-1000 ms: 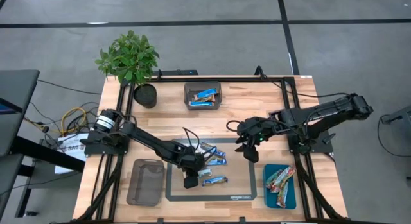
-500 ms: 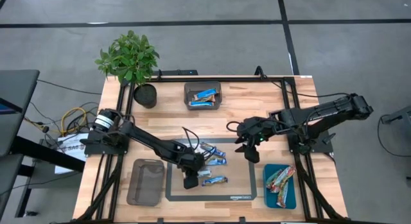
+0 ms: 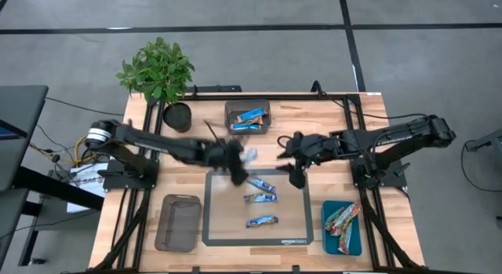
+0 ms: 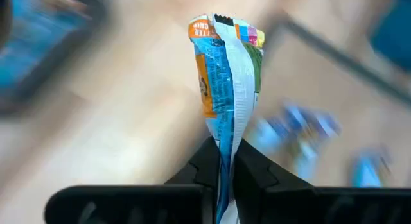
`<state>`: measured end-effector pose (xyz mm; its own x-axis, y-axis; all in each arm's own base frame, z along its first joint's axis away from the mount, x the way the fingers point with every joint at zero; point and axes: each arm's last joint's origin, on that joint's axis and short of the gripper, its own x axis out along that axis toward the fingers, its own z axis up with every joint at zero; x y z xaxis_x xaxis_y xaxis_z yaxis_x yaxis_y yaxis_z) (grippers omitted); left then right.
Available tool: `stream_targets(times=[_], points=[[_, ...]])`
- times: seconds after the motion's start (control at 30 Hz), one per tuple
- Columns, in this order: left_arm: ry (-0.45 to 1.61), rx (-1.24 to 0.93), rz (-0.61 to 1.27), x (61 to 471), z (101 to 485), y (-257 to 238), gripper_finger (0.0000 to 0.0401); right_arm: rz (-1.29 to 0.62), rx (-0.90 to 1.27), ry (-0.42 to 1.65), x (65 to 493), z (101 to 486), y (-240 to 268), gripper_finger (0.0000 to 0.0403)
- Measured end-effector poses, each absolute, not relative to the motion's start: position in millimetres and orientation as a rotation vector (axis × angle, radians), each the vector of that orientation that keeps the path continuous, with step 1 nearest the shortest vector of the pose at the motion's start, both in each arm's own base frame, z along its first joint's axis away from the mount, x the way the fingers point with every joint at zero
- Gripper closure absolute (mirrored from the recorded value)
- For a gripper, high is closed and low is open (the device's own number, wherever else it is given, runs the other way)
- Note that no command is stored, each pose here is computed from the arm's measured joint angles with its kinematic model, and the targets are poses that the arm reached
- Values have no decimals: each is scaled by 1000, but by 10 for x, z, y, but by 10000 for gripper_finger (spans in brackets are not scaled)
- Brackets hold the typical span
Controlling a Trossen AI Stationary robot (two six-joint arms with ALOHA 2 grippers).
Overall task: Pick and place Granola Bars by type
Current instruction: Put the yellow granola bar into the top black transparent bin, then put the blue granola bar into the bottom black transparent bin
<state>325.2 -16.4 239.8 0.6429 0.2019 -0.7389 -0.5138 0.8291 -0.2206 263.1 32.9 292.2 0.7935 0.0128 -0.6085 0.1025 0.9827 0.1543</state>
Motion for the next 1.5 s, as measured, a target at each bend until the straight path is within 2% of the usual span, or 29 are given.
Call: stream_targets(times=[0.13, 0.23, 0.6, 0.8, 0.97, 1.1, 1.3, 1.4, 1.5], points=[[660, -442, 621, 3094, 2638, 334, 381, -216, 118, 603, 2656, 3010, 162, 226], [630, -450, 700, 2997, 2736, 703, 382, -321, 72, 575, 2668, 3090, 8, 226], [536, -483, 660, 2956, 2770, 1528, 377, -524, 26, 537, 2628, 3291, -551, 226], [523, -458, 599, 3150, 2527, 1686, 375, -555, 28, 542, 2603, 3295, -650, 226], [530, -417, 667, 3186, 2430, 1758, 368, -559, 28, 547, 2598, 3291, -659, 226], [524, -431, 662, 3145, 2433, 1836, 336, -556, 27, 558, 2593, 3283, -658, 226], [508, -482, 675, 3107, 2434, 1901, 266, -554, 27, 560, 2593, 3282, -657, 226], [510, -497, 624, 3124, 2438, 1872, 246, -538, 32, 560, 2595, 3281, -653, 226], [500, -446, 492, 3154, 2539, 1750, 243, -468, 56, 562, 2604, 3277, -634, 226]])
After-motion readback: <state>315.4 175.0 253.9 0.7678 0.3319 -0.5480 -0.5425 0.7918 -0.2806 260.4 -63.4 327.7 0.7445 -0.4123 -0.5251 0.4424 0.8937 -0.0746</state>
